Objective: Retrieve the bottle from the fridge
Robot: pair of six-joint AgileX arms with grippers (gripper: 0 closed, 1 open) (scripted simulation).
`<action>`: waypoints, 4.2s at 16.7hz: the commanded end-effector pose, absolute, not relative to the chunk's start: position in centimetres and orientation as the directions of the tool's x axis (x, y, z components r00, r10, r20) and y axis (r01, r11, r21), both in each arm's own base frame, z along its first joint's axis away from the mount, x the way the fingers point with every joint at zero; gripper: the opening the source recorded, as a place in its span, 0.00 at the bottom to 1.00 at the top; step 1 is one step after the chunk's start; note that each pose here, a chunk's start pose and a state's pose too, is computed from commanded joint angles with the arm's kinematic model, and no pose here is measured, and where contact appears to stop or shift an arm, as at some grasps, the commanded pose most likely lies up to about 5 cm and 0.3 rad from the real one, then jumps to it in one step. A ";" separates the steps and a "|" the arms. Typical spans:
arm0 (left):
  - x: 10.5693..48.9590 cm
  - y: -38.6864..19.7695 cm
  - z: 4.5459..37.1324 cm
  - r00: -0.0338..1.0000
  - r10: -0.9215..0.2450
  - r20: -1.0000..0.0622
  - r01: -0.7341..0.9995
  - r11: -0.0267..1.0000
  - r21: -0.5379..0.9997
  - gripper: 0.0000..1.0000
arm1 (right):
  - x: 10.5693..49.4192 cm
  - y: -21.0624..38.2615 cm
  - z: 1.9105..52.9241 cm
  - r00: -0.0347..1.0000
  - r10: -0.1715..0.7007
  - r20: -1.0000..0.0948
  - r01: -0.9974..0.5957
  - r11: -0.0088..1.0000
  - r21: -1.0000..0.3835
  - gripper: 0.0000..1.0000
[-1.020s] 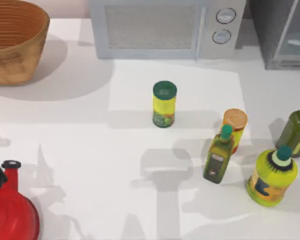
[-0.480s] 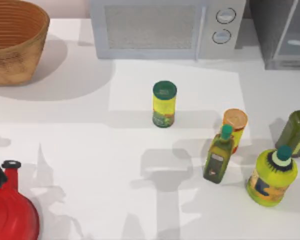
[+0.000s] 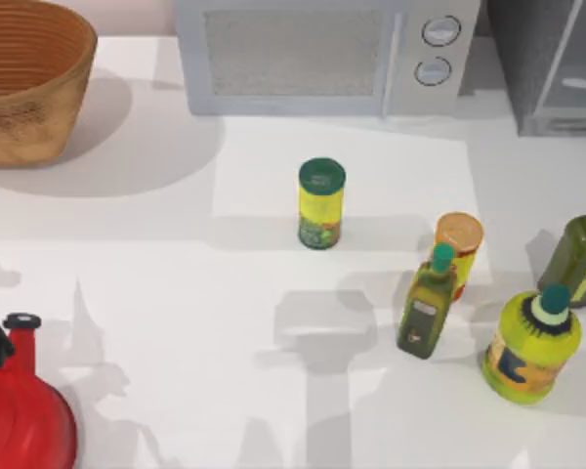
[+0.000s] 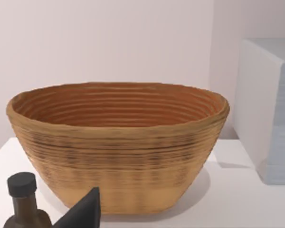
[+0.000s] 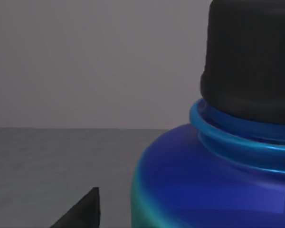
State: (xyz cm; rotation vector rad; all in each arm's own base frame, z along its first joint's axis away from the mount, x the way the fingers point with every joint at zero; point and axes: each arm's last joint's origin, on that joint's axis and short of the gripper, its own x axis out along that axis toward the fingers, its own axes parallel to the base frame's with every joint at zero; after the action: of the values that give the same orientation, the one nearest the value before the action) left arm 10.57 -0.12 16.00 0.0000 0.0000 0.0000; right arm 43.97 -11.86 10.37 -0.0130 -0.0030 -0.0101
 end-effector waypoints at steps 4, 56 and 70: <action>10.6 -0.1 16.0 1.000 0.000 0.000 0.000 1.000 0.000 1.00 | 44.0 -11.9 10.4 1.000 -0.010 0.003 0.010 1.000 -0.013 0.85; 10.6 -0.1 16.0 1.000 0.000 0.000 0.000 1.000 0.000 1.00 | 33.9 -11.6 15.2 1.000 -0.007 -0.006 0.007 1.000 -0.005 0.00; 10.6 -0.1 16.0 1.000 0.000 0.000 0.000 1.000 0.000 1.00 | 20.3 -3.2 23.2 1.000 -0.002 0.007 0.002 1.000 -0.009 0.00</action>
State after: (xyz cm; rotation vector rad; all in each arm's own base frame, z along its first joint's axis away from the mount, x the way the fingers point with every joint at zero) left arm 10.57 -0.12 16.00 0.0000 0.0000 0.0000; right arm 20.32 -3.17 23.20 -0.0087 -0.0070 -0.0022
